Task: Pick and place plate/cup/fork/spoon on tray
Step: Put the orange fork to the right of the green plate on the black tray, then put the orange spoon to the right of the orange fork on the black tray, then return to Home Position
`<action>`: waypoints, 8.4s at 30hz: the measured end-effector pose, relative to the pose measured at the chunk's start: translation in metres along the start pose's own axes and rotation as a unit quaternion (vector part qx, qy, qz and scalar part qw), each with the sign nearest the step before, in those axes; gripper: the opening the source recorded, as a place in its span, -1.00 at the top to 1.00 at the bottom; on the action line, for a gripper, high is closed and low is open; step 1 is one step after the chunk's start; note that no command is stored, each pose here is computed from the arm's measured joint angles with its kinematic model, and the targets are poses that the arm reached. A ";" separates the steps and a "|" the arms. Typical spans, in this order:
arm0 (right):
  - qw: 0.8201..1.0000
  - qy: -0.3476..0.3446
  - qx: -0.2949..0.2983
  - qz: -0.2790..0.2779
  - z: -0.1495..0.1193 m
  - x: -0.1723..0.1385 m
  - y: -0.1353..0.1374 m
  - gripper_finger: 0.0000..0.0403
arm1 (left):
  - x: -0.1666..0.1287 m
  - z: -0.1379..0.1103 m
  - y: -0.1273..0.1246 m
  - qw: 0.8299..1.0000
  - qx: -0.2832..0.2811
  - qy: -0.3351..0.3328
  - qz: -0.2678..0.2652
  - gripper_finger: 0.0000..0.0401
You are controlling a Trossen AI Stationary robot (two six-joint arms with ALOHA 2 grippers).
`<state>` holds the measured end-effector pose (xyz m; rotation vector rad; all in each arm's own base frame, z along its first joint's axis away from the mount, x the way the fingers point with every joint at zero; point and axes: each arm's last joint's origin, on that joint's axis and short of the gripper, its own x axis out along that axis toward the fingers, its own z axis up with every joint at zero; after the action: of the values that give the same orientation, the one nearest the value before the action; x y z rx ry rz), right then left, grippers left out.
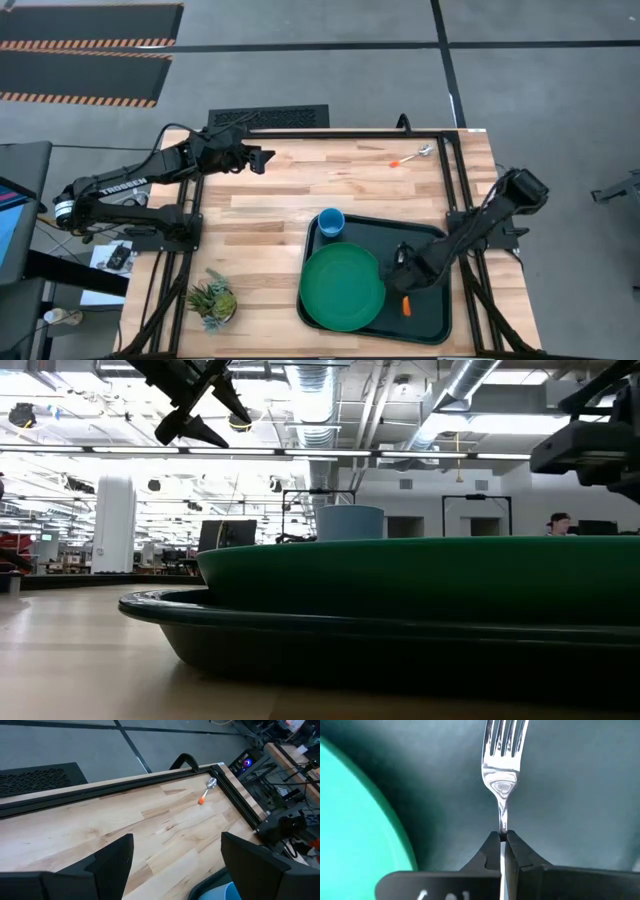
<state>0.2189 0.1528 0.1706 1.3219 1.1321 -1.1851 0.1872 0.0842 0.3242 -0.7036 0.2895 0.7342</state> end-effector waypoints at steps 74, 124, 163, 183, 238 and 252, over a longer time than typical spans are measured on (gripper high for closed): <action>0.921 -0.255 0.294 0.037 0.326 -0.060 -0.014 0.16 | 0.000 0.000 0.000 1.000 0.006 0.000 0.000 -0.42; 0.895 -0.126 0.428 0.011 0.406 0.019 -0.046 0.90 | 0.001 0.003 0.005 0.999 0.030 -0.017 0.030 -0.42; 0.996 -0.075 0.050 -0.010 0.238 -0.061 -0.007 0.97 | 0.001 0.003 0.004 0.998 0.050 -0.013 0.023 -0.42; 0.998 -0.012 0.068 0.003 0.033 -0.043 -0.028 0.96 | 0.001 0.003 0.004 0.998 0.053 -0.013 0.023 -0.42; 0.997 0.066 -0.003 -0.028 -0.032 0.004 -0.003 0.29 | 0.001 0.003 0.004 0.999 0.041 -0.017 0.026 -0.42; 0.956 -0.164 -0.166 0.178 0.032 -0.118 -0.029 0.39 | 0.001 0.006 0.002 0.999 0.033 -0.031 0.016 -0.42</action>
<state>0.1776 0.1199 0.2848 0.9757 0.7697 -0.8622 0.1860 0.0897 0.3269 -0.6134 0.2684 0.7725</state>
